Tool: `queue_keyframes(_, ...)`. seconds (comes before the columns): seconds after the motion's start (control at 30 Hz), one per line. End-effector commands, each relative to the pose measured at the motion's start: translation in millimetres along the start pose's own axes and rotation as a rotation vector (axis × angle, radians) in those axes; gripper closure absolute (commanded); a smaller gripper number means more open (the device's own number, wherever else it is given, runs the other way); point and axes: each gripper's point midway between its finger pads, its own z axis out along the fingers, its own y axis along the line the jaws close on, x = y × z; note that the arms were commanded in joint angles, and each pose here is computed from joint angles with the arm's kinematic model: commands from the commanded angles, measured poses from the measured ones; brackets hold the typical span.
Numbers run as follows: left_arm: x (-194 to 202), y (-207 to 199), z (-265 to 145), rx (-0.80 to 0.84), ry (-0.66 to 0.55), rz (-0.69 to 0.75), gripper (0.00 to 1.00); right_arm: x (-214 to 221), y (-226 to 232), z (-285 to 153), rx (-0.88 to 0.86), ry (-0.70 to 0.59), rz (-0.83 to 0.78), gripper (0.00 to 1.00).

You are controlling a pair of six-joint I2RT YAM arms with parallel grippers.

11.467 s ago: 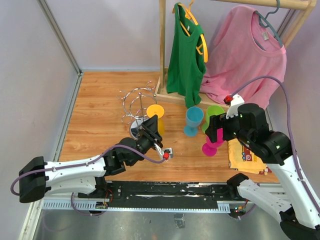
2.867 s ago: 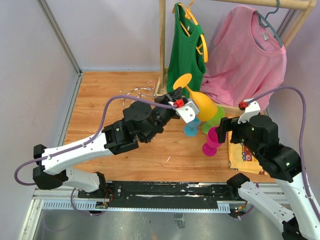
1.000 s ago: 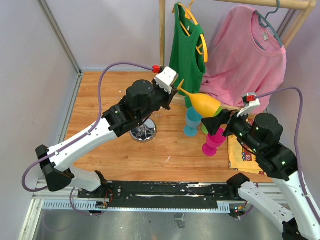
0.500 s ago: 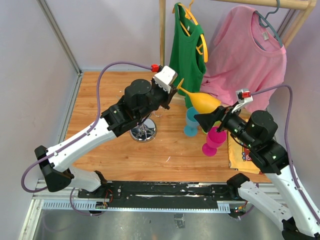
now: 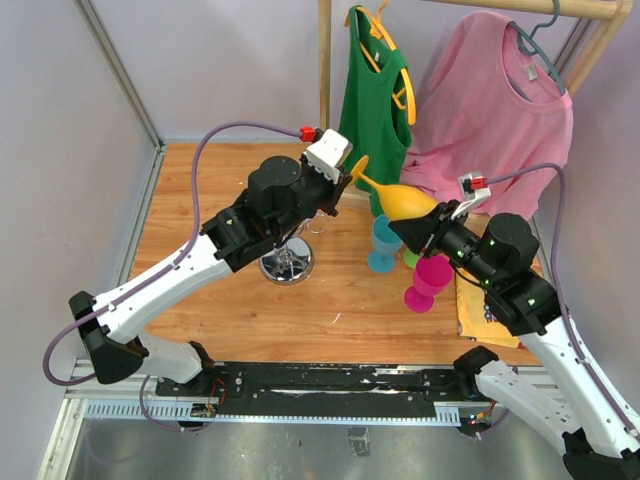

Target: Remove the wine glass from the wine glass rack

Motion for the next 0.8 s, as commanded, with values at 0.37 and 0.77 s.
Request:
queue_keyframes(0.37, -27, 70, -4, -0.200, -0.055, 0.021, 0.03, -27, -9, -49, 0.146, -0.006, -0.117, 0.99)
queue_keyframes(0.77, -41, 179, -19, -0.511, -0.042, -0.039, 0.03, 15, -11, -47, 0.232, 0.382, -0.183, 0.99)
